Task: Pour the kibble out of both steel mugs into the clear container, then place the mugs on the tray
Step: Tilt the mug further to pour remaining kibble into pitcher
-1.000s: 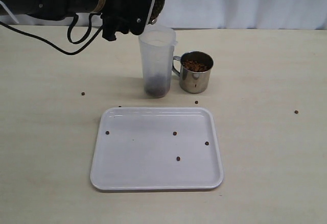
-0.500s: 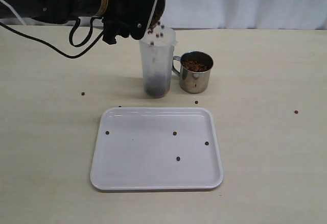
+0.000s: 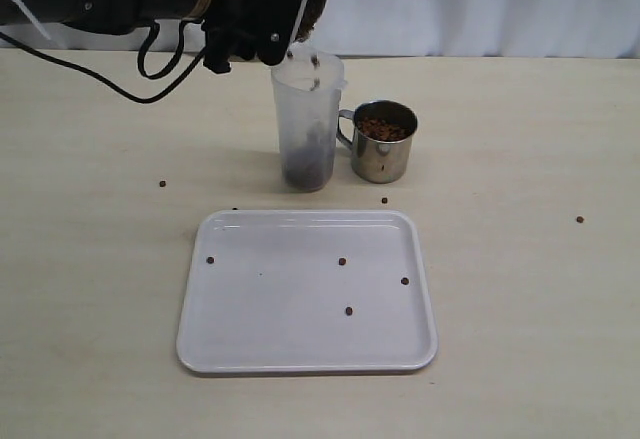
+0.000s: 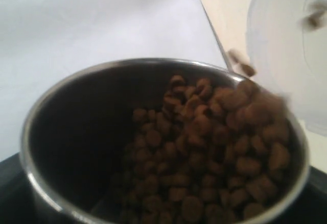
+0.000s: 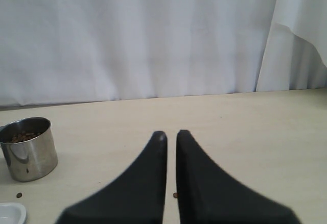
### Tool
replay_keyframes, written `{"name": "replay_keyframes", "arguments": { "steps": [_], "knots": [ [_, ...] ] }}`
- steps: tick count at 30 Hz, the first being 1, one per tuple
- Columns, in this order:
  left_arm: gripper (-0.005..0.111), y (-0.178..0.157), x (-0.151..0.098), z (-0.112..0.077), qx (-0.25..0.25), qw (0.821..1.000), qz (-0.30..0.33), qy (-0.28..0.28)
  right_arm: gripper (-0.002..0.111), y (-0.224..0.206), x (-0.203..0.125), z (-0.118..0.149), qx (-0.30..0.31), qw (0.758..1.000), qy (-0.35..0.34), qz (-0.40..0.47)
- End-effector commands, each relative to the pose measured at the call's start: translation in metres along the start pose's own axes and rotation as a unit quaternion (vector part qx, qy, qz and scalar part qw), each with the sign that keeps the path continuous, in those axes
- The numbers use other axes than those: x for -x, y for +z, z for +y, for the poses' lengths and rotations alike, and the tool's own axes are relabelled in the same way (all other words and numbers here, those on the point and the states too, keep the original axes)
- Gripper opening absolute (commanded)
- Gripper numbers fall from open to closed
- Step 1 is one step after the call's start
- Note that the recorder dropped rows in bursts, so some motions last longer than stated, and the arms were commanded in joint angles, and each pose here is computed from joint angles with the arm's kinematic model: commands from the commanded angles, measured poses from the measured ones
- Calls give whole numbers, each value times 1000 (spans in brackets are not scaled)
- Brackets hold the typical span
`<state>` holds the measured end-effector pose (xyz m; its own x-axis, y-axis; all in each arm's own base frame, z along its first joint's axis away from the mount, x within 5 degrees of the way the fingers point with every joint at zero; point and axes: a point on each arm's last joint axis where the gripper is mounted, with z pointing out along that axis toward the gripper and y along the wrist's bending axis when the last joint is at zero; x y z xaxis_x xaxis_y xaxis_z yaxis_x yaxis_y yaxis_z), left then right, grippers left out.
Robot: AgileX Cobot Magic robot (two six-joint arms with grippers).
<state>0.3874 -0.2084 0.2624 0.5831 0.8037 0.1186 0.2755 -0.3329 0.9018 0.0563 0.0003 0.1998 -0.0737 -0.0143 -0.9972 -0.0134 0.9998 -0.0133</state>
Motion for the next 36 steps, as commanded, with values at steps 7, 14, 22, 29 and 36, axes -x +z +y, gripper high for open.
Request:
{"name": "replay_keyframes", "arguments": {
  "steps": [7, 14, 22, 29, 36],
  "knots": [
    [0, -2, -1, 6, 7, 1000, 5, 19, 5, 0, -1, 0, 1, 1000, 0, -1],
    [0, -2, -1, 6, 7, 1000, 5, 30, 5, 0, -1, 0, 1, 1000, 0, -1],
    [0, -2, -1, 6, 7, 999, 5, 45, 5, 0, -1, 0, 1, 1000, 0, -1],
    [0, -2, -1, 6, 7, 998, 8, 58, 5, 0, -1, 0, 1, 1000, 0, -1],
    [0, -2, -1, 6, 7, 997, 8, 71, 5, 0, -1, 0, 1, 1000, 0, -1]
  ]
}}
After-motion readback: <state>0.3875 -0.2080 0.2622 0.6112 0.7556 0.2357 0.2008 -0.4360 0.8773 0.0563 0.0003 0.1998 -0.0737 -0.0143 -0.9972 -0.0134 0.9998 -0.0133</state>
